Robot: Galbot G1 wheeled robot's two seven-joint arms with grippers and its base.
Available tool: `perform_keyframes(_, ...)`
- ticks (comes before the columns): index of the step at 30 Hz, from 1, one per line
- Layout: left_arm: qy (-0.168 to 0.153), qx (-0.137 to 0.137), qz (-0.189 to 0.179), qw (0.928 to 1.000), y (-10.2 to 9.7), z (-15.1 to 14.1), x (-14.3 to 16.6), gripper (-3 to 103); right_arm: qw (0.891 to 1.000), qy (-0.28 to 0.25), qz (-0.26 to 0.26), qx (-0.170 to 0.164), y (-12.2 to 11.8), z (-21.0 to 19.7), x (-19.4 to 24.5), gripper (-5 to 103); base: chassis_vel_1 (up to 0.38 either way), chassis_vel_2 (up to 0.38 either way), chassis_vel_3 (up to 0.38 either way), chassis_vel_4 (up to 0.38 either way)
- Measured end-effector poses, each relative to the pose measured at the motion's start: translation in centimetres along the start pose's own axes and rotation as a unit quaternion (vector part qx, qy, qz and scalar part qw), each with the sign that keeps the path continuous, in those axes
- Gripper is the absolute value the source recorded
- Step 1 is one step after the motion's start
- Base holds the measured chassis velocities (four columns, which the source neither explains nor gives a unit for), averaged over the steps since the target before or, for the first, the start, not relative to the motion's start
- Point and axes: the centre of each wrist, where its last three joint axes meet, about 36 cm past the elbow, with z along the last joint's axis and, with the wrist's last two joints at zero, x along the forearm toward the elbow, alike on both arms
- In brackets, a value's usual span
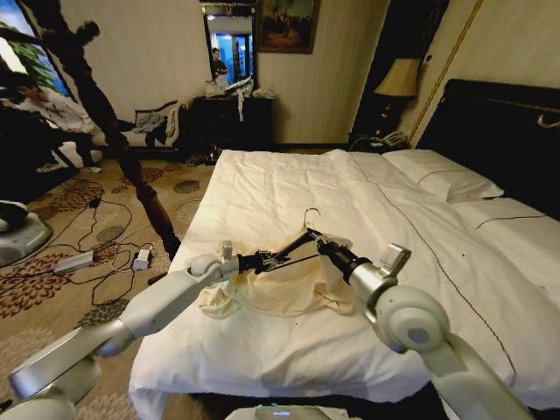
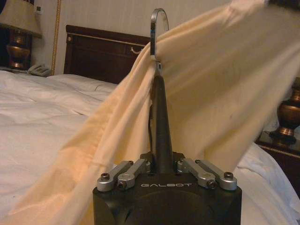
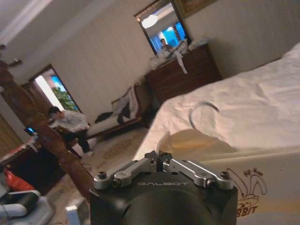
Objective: Pick up the clothes from the bed and hang them on the clothes hanger.
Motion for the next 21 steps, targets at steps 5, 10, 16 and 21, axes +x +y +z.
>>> perform_keyframes(5,-0.012,0.009,0.01,0.9998,-1.1,0.0,-0.6,18,0.999,0.016,0.03,0.001,-1.4,1.5,-1.3,0,0.0,0.0,0.0,0.0)
perform_keyframes(10,-0.017,0.014,0.012,0.9997,-1.7,0.2,-0.2,18,0.999,0.018,0.044,0.0,-2.1,2.0,-2.5,0,0.0,0.0,0.0,0.0)
perform_keyframes(16,-0.013,0.013,0.013,0.9997,-2.0,0.4,0.9,18,0.999,0.016,0.049,0.003,-2.2,2.0,-2.8,0,0.0,0.0,0.0,0.0)
perform_keyframes(21,-0.025,0.015,0.01,0.9995,-1.8,0.3,0.6,18,0.999,0.036,0.018,0.018,-1.8,2.5,-1.7,7,0.0,0.0,0.0,0.0)
